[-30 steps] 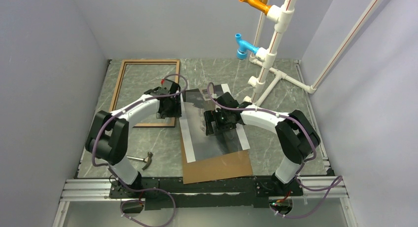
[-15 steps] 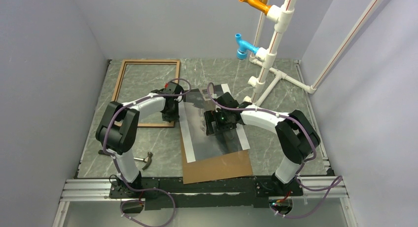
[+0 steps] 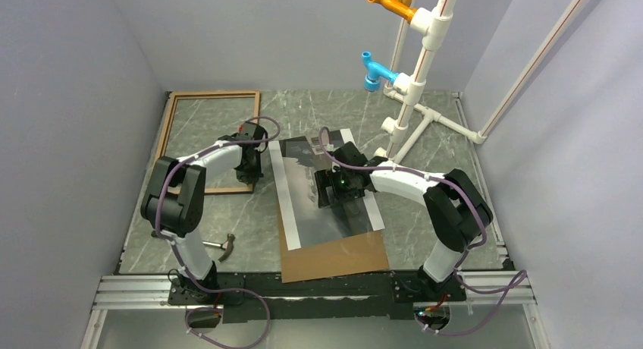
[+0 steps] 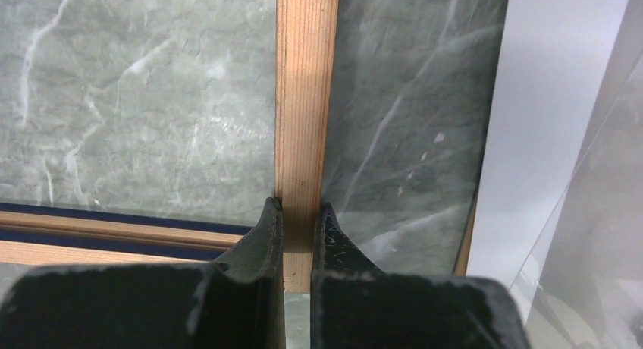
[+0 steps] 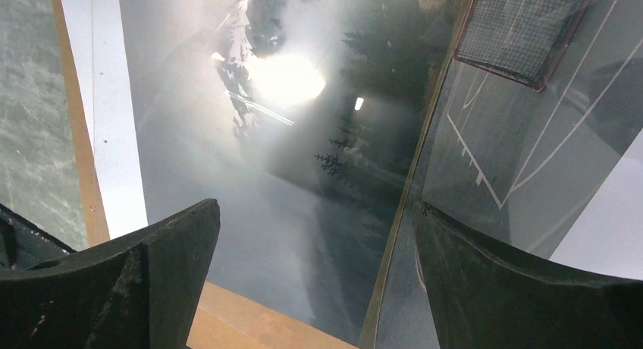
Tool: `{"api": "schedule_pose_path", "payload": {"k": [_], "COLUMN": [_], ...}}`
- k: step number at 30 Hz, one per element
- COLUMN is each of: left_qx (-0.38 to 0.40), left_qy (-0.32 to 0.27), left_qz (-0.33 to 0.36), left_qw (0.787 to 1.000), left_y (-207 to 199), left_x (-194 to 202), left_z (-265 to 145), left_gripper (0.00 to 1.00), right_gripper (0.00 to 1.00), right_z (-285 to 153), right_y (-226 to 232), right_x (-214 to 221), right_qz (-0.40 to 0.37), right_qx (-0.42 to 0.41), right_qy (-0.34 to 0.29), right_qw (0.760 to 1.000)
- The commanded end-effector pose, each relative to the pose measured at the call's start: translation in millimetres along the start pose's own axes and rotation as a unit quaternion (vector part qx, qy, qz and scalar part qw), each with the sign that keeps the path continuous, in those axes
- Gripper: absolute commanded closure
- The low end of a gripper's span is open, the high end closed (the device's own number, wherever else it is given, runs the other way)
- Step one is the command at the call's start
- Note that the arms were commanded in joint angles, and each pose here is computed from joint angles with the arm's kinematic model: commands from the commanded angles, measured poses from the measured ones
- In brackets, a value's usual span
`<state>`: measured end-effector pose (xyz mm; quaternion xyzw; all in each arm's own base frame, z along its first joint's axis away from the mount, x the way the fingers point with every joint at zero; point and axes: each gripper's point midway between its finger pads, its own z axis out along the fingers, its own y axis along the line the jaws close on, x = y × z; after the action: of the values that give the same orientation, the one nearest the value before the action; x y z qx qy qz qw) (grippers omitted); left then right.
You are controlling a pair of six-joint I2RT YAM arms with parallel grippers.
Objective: Put the photo into the frame
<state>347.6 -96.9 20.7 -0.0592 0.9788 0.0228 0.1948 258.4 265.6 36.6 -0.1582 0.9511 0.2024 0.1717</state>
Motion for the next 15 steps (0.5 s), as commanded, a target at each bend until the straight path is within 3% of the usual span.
{"api": "schedule_pose_path", "payload": {"k": [1,15], "left_qx": [0.036,0.055], "left_qy": [-0.006,0.009], "left_qz": [-0.018,-0.022], "left_qw": [0.999,0.998], "left_y": [-5,-44], "left_x": [5,53], "left_z": [-21,-40], "left_gripper": [1.00,1.00], "right_gripper": [0.00,0.00], "right_z": [0,-6], "right_y": [1,-1], "right_x": [-10,-8], "right_qz": [-0.005,-0.001], "right_qx": [0.006,0.012], "right_qy": [-0.011,-0.012], "right_qw": [1.000,1.000]}}
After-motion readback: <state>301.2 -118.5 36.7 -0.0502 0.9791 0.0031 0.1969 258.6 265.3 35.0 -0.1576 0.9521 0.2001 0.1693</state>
